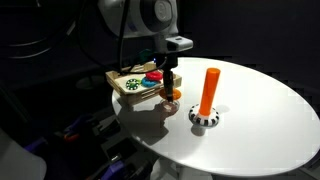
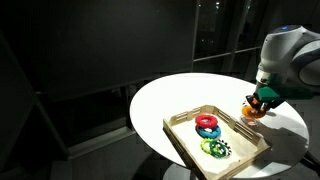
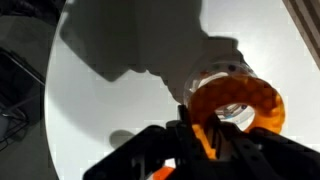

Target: Put the orange ring on the clear ring

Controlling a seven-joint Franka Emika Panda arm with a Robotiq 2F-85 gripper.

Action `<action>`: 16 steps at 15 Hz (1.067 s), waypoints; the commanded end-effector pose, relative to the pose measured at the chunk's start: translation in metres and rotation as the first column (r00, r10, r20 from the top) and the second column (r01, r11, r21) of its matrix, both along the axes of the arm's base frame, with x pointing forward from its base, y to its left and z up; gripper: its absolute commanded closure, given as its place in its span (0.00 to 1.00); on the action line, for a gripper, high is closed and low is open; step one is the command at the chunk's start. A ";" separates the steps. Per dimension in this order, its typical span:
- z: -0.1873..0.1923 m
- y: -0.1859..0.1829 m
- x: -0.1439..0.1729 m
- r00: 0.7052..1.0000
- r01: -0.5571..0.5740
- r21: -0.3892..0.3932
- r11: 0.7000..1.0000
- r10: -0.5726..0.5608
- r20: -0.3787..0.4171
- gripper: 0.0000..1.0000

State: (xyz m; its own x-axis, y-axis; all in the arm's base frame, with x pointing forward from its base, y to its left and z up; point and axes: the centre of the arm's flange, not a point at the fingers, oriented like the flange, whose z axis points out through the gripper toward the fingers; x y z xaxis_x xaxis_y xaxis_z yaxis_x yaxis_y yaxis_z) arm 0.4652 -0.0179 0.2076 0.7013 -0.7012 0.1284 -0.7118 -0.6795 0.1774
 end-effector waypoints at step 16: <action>0.001 0.003 -0.002 0.999 -0.006 0.047 0.999 0.004 0.041 0.02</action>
State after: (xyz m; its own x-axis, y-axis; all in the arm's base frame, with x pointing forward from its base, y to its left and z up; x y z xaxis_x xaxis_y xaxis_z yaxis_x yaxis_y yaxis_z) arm 0.4651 -0.0159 0.1881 0.6993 -0.7020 0.1353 -0.7149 -0.6853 0.1392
